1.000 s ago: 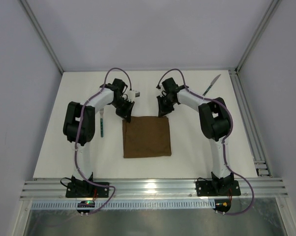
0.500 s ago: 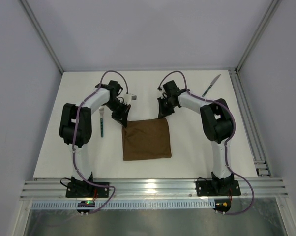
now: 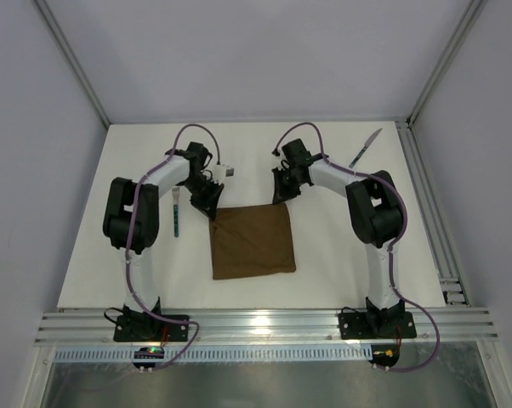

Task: Fold the napkin into a case and place the utensils inside
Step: Smooth out the square-folded napkin at the center of the board, then rotate the square-folded napkin at the center of the board.

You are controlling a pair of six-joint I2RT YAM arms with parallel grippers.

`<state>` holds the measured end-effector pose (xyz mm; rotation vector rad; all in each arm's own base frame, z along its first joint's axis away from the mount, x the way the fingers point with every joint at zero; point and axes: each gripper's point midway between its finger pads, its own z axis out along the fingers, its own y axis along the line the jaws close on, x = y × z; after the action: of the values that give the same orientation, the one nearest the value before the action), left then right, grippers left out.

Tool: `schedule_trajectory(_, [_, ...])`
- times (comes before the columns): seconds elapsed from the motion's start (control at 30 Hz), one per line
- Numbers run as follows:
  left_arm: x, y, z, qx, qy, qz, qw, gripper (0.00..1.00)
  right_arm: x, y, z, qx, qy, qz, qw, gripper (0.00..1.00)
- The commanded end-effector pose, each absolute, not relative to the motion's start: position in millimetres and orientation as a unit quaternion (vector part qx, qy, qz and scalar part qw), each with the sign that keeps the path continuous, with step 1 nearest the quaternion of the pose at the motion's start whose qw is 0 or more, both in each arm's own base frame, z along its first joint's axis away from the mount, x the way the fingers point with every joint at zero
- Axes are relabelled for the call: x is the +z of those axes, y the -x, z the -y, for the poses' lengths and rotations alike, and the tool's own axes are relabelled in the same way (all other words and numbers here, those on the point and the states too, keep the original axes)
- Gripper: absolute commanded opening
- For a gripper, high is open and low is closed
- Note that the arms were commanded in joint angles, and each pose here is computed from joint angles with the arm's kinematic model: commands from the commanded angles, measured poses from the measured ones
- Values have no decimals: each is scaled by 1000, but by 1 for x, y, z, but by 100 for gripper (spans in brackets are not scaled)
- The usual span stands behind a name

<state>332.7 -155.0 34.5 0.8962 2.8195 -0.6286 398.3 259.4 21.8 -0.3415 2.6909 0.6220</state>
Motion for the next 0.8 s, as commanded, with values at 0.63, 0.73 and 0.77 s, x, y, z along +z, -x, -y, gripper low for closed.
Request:
schedule_trajectory(0.63, [60, -355, 138, -208, -236, -942, 118, 45, 115, -366, -216, 176, 86, -937, 290, 56])
schedule_trajectory(0.73, [48, -353, 141, -220, -228, -943, 104, 46, 100, -310, -234, 208, 93, -941, 248, 58])
schedule_trajectory(0.77, [45, -350, 141, -223, -226, -943, 98, 46, 91, -291, -232, 211, 82, -946, 231, 59])
